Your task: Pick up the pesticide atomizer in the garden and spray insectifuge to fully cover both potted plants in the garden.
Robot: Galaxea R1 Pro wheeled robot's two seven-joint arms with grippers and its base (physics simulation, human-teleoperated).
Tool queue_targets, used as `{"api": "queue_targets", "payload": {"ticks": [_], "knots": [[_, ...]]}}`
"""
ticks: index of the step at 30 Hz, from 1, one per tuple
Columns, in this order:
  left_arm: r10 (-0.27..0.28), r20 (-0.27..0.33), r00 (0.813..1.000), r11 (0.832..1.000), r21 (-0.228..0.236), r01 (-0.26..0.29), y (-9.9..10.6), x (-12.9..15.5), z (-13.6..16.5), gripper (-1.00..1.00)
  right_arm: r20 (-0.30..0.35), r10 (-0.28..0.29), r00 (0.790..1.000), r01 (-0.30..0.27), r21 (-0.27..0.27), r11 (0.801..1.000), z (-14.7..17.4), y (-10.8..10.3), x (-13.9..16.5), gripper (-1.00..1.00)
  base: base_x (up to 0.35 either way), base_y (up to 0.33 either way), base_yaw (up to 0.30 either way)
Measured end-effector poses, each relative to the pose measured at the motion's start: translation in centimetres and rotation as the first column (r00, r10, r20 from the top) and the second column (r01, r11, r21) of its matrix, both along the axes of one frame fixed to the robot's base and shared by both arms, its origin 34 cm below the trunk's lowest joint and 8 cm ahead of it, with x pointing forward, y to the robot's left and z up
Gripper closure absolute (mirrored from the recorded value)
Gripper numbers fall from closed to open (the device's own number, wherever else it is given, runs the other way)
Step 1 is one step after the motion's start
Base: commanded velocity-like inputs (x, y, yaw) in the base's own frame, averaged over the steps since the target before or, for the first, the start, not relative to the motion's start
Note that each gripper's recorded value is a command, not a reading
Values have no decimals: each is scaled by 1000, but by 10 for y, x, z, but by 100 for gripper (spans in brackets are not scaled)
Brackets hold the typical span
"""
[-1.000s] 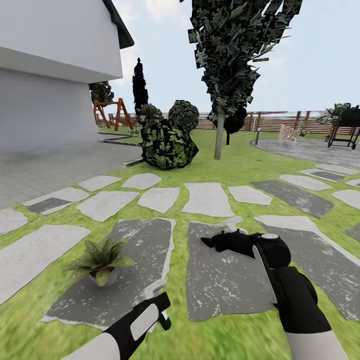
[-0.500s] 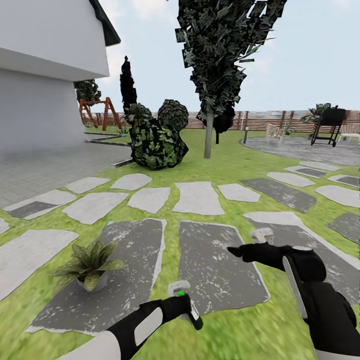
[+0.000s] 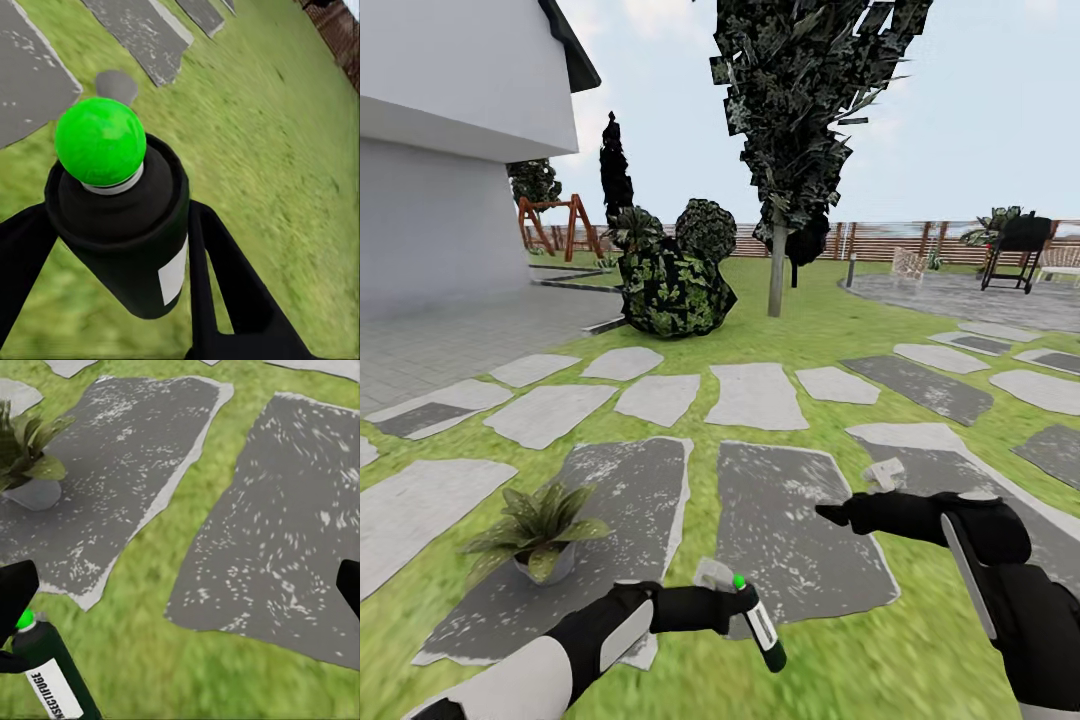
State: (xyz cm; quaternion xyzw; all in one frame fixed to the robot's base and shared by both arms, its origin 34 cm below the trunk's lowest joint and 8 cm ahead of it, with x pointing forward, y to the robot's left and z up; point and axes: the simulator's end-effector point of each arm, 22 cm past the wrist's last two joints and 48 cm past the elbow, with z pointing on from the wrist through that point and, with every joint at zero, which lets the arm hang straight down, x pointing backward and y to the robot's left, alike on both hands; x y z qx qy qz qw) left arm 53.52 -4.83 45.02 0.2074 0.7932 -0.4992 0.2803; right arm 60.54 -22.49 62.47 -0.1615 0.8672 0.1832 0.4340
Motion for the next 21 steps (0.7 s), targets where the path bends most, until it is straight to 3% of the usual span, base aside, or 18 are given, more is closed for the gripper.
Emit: {"api": "queue_targets", "payload": {"ticks": [5, 8, 9, 10, 19, 20, 21], "knots": [[-47, -23, 999, 999, 5, 48, -3, -11, -2, 100, -11, 76, 997, -75, 37, 996, 5, 19, -7, -100, 0, 0, 0], [-84, -28, 996, 996, 24, 85, -4, -19, -5, 100, -27, 127, 992, -126, 32, 992, 1, 37, -13, -100, 0, 0, 0], [-128, -28, 991, 992, 14, 128, -7, -27, -3, 100, -52, 192, 980, -192, 16, 981, -10, 60, -23, -100, 0, 0, 0], [-136, -25, 990, 991, 8, 136, -7, -28, -1, 100, -70, 218, 973, -218, 4, 976, -18, 69, -28, -100, 0, 0, 0], [-154, 6, 988, 988, -10, 154, -12, -29, 9, 100, -137, 288, 948, -302, -94, 949, -53, 93, -48, -100, 0, 0, 0], [-155, 7, 988, 988, -10, 155, -13, -29, 9, 100, -139, 292, 946, -306, -97, 947, -54, 94, -49, 100, 0, 0, 0], [-155, 9, 988, 988, -11, 155, -13, -29, 10, 100, -142, 296, 944, -312, -101, 945, -55, 96, -50, 100, 0, 0, 0]]}}
